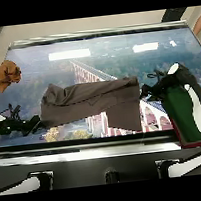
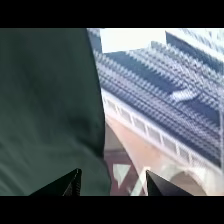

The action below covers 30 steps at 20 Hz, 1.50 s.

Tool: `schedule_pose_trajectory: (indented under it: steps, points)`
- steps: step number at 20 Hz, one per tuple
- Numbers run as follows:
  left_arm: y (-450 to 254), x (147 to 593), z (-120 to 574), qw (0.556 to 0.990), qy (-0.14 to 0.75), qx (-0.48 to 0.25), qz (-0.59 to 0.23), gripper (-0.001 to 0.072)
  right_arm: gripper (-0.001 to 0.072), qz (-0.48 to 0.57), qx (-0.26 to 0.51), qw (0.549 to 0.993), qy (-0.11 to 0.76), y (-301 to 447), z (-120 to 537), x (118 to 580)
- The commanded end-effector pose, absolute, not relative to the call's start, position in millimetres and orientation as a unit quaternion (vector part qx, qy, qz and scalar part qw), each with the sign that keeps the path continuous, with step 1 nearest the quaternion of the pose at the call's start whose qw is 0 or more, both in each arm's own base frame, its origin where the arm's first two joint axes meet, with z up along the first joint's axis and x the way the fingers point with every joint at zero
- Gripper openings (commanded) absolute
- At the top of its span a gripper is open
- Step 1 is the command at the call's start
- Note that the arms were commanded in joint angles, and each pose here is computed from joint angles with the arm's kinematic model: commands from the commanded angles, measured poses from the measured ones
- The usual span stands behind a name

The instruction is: Fold the shirts.

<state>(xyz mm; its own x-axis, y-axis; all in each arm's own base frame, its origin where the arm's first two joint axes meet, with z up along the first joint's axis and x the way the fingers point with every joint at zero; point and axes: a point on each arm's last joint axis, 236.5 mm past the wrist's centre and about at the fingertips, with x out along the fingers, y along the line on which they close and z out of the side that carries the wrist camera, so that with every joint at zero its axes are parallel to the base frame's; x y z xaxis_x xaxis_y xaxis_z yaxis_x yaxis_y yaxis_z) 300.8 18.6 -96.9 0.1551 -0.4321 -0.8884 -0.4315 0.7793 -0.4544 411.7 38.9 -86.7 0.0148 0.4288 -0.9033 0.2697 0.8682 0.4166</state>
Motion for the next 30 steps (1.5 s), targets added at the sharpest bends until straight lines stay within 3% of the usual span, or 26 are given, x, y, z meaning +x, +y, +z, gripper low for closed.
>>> schedule_pose_trajectory:
  steps: [1,3,5,6,8,10,12,14,16,18,21,24,27,30]
  points:
    - [17.1,303.7,-85.4,0.699,0.639,-0.321,-0.015,0.0027,0.0484,0.071,0.286,0.677,0.674,55.1,-97.5,432.8]
    - [17.3,304.1,-83.4,0.701,0.637,-0.320,-0.015,0.0027,0.0427,0.081,0.297,0.671,0.675,68.5,-101.1,434.4]
    - [16.9,304.0,-82.6,0.701,0.638,-0.320,-0.016,0.0027,0.0296,0.094,0.288,0.662,0.686,84.5,-104.4,428.6]
    - [16.7,304.7,-79.8,0.700,0.639,-0.319,-0.019,0.0027,0.0046,0.106,0.278,0.661,0.689,89.9,-101.5,427.0]
    - [22.8,319.5,-57.6,0.716,0.626,-0.307,-0.029,0.0026,0.0048,0.138,0.256,0.667,0.686,93.5,-77.9,430.2]
    - [39.1,359.7,4.1,0.782,0.559,-0.273,-0.032,0.0025,0.0048,0.174,0.218,0.720,0.636,84.9,-15.9,452.0]
    - [51.2,403.8,118.5,0.873,0.436,-0.214,-0.036,0.0025,0.0049,0.182,0.176,0.817,0.518,69.1,87.9,487.3]
    - [48.6,416.1,283.8,0.952,0.256,-0.165,-0.034,0.0025,0.0049,0.164,0.102,0.922,0.336,47.0,232.5,503.8]
    - [33.3,369.1,450.3,0.993,0.053,-0.098,-0.034,0.0026,0.0049,0.112,0.017,0.987,0.114,23.8,398.2,468.8]
    - [12.6,292.7,554.0,0.994,-0.091,-0.046,-0.027,0.0026,0.0049,0.056,-0.026,0.997,-0.047,8.2,513.5,389.0]
    - [-18.4,212.4,595.9,0.984,-0.164,-0.057,-0.040,0.0025,0.0049,0.031,-0.019,0.996,-0.083,7.9,551.5,293.3]
    - [-29.6,178.6,609.5,0.978,-0.197,-0.054,-0.043,0.0025,0.0049,0.007,-0.015,0.995,-0.095,3.4,560.8,237.6]
    - [-28.9,183.5,605.5,0.980,-0.187,-0.055,-0.043,0.0026,0.0049,-0.021,0.007,0.993,-0.114,-7.7,569.5,210.9]
    - [-21.3,218.7,576.5,0.989,-0.120,-0.067,-0.045,0.0025,0.0049,-0.033,0.009,0.998,-0.057,-14.8,542.7,226.2]
